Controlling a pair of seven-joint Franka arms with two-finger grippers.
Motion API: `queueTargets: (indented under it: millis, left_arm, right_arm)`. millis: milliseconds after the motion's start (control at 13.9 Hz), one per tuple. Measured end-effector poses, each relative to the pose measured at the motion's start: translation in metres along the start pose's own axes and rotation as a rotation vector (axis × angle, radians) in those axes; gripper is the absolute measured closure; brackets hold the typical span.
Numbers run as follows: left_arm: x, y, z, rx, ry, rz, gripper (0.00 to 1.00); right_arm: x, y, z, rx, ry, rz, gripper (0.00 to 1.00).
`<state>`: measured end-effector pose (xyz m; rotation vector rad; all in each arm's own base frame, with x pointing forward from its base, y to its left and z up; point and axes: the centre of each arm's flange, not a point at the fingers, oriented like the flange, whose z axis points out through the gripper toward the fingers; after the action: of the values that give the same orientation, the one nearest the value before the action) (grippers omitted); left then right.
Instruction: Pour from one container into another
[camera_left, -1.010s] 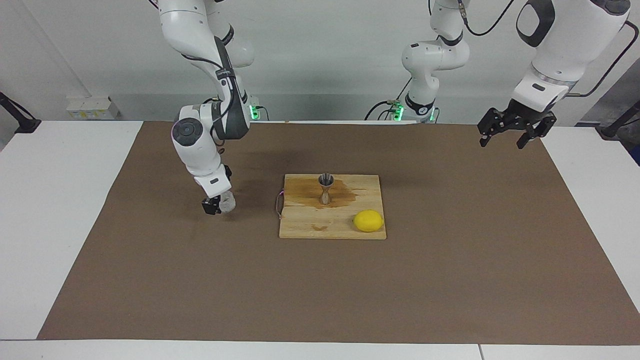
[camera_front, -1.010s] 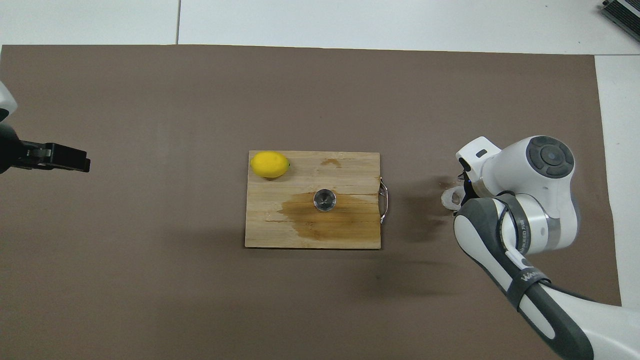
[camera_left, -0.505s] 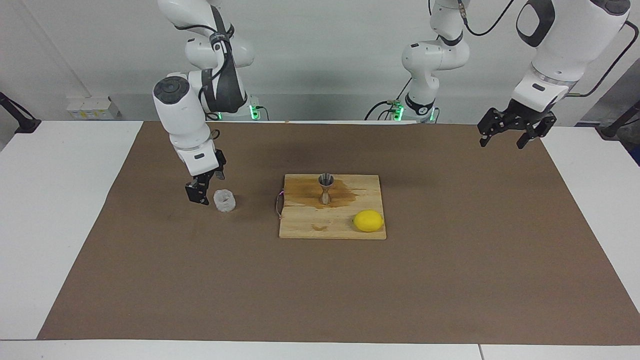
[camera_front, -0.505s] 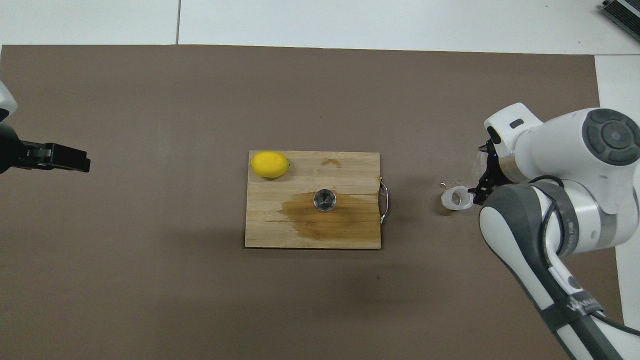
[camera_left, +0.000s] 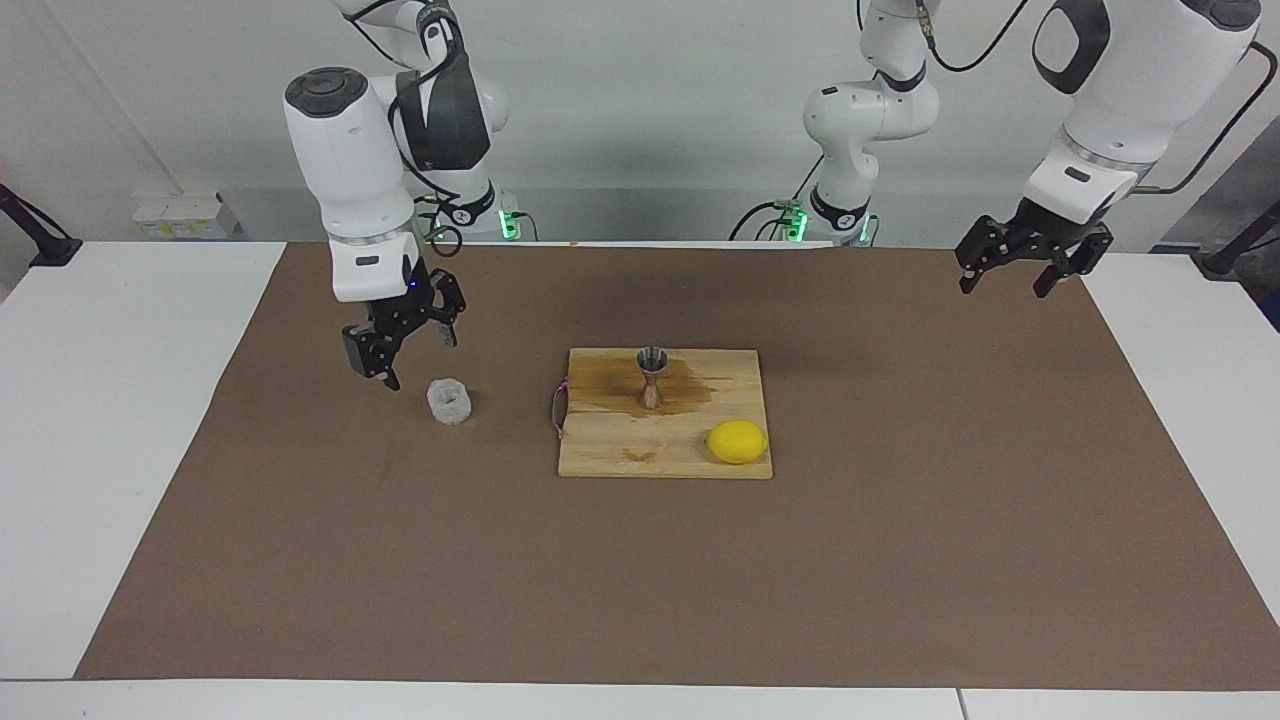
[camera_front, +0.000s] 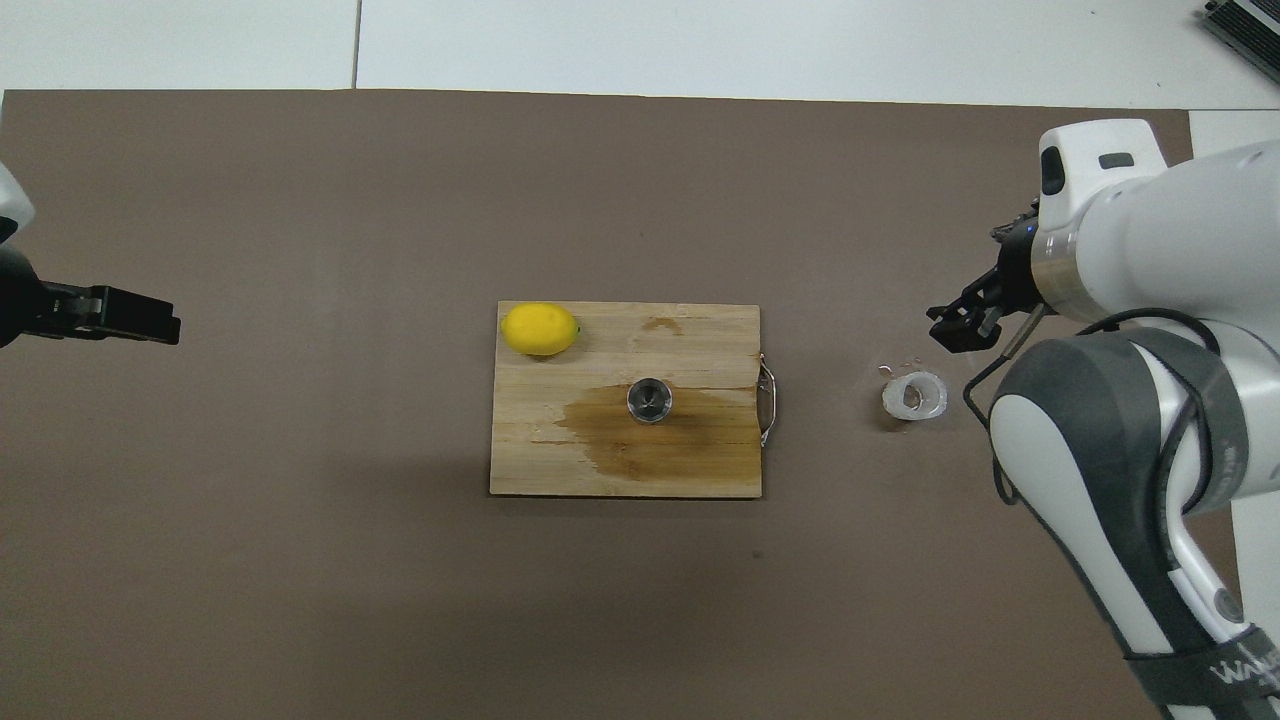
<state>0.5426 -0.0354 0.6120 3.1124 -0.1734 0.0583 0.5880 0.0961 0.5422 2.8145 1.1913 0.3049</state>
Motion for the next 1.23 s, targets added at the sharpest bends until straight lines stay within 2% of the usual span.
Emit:
queueTargets:
  millis: [361, 505, 649, 794, 1010, 1227]
  left_arm:
    - [0.000, 0.000, 0.000, 0.000, 0.000, 0.000, 0.00]
    - [0.000, 0.000, 0.000, 0.000, 0.000, 0.000, 0.00]
    - [0.000, 0.000, 0.000, 0.000, 0.000, 0.000, 0.00]
    - [0.000, 0.000, 0.000, 0.000, 0.000, 0.000, 0.00]
    - [0.000, 0.000, 0.000, 0.000, 0.000, 0.000, 0.00]
    - [0.000, 0.000, 0.000, 0.000, 0.000, 0.000, 0.00]
  right_arm:
    - [0.008, 0.005, -0.036, -0.019, 0.042, 0.489, 0.00]
    - [0.002, 0.008, -0.043, -0.023, 0.023, 0.637, 0.00]
    - [-0.006, 0.012, -0.053, -0.040, -0.031, 0.758, 0.00]
    - [-0.012, 0.009, -0.067, -0.034, -0.085, 0.844, 0.00]
    - [-0.027, -0.003, -0.085, -0.015, -0.167, 0.875, 0.00]
    - [-0.036, -0.008, -0.096, 0.041, -0.186, 0.904, 0.00]
